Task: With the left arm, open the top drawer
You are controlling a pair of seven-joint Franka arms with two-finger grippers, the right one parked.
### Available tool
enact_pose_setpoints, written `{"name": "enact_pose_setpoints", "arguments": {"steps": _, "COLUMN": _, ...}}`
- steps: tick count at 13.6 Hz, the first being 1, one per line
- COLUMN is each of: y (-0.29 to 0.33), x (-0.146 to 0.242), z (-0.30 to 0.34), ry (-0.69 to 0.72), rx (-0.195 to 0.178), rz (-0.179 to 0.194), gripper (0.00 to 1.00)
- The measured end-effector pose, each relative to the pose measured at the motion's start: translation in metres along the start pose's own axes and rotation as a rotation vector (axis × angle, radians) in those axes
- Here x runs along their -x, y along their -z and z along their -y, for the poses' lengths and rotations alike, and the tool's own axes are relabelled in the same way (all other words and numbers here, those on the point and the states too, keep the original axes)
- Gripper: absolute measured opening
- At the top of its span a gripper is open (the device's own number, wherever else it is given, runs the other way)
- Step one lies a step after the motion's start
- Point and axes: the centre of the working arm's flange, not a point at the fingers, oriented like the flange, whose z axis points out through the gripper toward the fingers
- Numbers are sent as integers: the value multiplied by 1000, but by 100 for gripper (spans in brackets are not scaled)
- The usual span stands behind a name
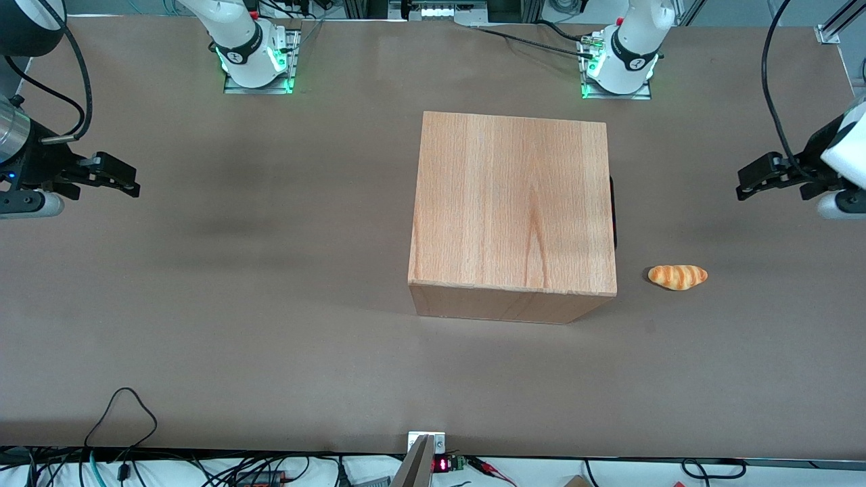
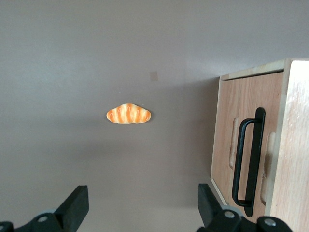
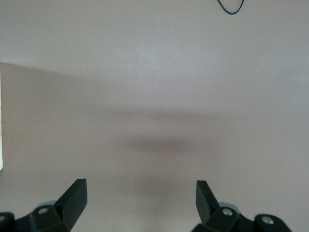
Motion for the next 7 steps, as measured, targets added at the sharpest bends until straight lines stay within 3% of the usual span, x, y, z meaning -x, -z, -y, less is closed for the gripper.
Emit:
{"name": "enact_pose_setpoints", "arguments": {"steps": 4, "y": -53, "x": -18, "z": -41, "ry": -70, "rx": 6, "rz": 93, "gripper": 100}}
{"name": "enact_pose_setpoints", "arguments": {"steps": 7, "y": -97, "x": -30, "z": -73, "ry": -110, "rx": 60, "rz": 169, "gripper": 100}}
